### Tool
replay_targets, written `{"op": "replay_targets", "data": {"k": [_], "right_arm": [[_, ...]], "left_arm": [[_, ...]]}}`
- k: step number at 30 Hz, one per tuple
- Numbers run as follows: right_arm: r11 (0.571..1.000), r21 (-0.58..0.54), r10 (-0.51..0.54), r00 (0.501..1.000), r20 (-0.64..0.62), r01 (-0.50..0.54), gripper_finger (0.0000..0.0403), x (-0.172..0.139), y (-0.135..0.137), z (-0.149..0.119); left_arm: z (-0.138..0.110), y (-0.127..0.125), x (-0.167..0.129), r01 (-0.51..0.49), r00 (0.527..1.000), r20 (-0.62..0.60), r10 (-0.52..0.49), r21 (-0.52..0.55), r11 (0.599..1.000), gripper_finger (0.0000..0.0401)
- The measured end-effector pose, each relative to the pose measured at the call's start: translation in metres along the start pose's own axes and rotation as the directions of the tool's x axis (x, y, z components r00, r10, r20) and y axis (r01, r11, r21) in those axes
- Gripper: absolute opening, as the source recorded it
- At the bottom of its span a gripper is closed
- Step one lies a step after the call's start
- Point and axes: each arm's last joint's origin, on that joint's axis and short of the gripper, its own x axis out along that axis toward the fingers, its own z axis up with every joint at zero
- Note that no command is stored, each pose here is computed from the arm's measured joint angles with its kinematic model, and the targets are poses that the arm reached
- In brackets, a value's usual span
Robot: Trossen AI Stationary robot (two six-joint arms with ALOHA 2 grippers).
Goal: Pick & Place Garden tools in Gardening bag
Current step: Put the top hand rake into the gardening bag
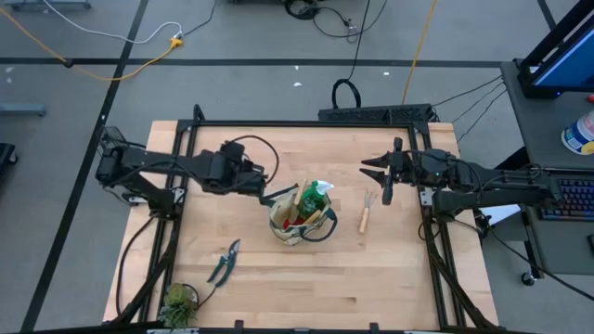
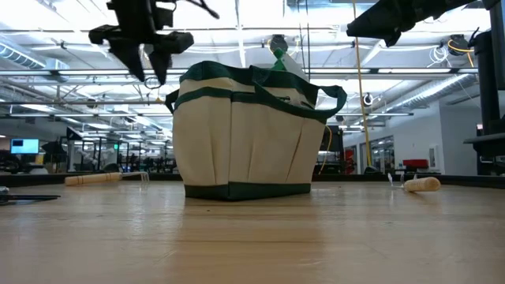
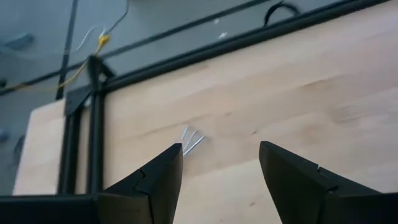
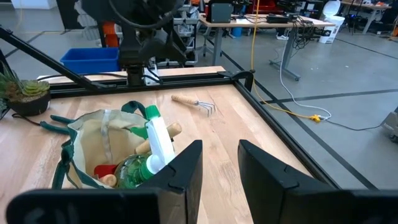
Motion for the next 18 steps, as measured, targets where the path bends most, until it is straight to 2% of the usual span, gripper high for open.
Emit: {"op": "replay_targets", "data": {"k": [10, 18], "right_arm": [[1.0, 0.0, 0.0, 1.0, 0.0, 0.0, 0.0096, 0.0, 0.0, 0.0], [1.0, 0.0, 0.0, 1.0, 0.0, 0.0, 0.0096, 0.0, 0.0, 0.0]], "left_arm": [[0.003, 0.016, 0.024, -0.129, 0.974, -0.193, 0.119, -0.041, 0.991, 0.0218], [-0.017, 0.028, 0.057, -0.246, 0.911, -0.337, 0.236, 0.012, 0.969, 0.0218]]}}
